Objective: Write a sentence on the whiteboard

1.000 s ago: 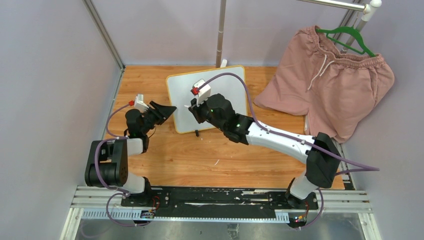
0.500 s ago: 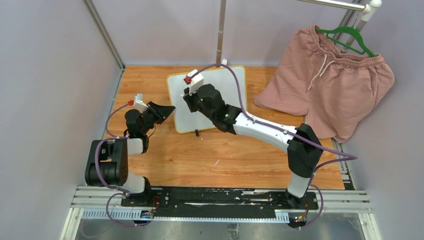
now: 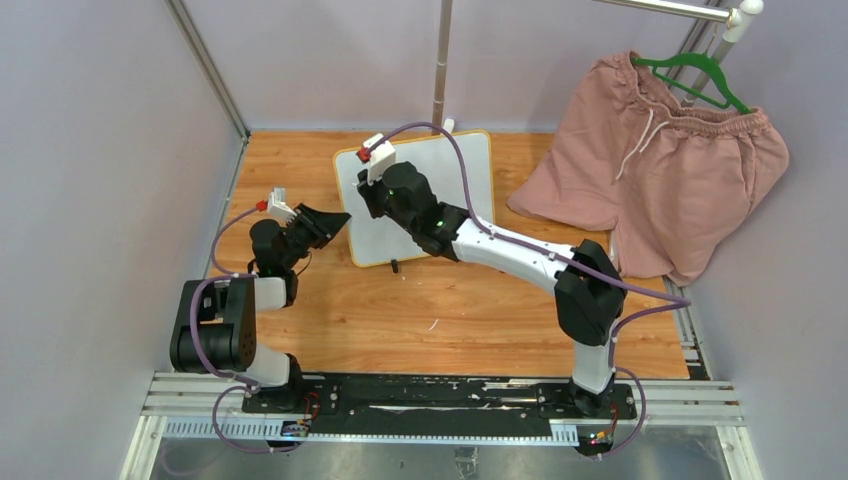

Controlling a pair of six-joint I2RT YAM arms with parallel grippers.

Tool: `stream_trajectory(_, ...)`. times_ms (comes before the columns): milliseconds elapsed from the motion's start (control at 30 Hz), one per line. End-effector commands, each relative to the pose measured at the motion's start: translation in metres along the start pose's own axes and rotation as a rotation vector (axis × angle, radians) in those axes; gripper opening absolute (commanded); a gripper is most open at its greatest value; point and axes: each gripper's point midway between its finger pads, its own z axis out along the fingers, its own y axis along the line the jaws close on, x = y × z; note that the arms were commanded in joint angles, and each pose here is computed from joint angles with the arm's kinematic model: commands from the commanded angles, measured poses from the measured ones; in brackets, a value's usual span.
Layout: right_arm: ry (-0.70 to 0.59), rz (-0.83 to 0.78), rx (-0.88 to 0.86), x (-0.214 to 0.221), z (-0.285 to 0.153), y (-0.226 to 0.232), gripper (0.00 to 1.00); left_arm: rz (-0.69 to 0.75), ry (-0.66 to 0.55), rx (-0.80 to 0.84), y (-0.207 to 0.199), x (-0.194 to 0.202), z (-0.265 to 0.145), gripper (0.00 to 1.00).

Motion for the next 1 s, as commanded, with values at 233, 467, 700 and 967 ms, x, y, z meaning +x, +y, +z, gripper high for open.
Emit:
stream_trajectory(233,-0.067,0.005,0.051,-0.022,0.015,-0.016,0.00,0.012,0.005,0.017,-0.002,0.002,-0.002,0.00)
stream_trajectory(467,-0.043,0.001,0.058,-0.012,0.023,-0.019,0.00,0.020,0.000,0.023,-0.005,0.001,-0.002,0.00)
stream_trajectory(700,-0.010,0.006,0.058,0.004,0.022,-0.019,0.00,0.021,-0.001,0.025,-0.005,0.001,-0.002,0.00)
stream_trajectory(967,0.020,0.023,0.044,0.020,0.015,-0.017,0.00,0.020,-0.002,0.024,-0.005,0.001,-0.002,0.00)
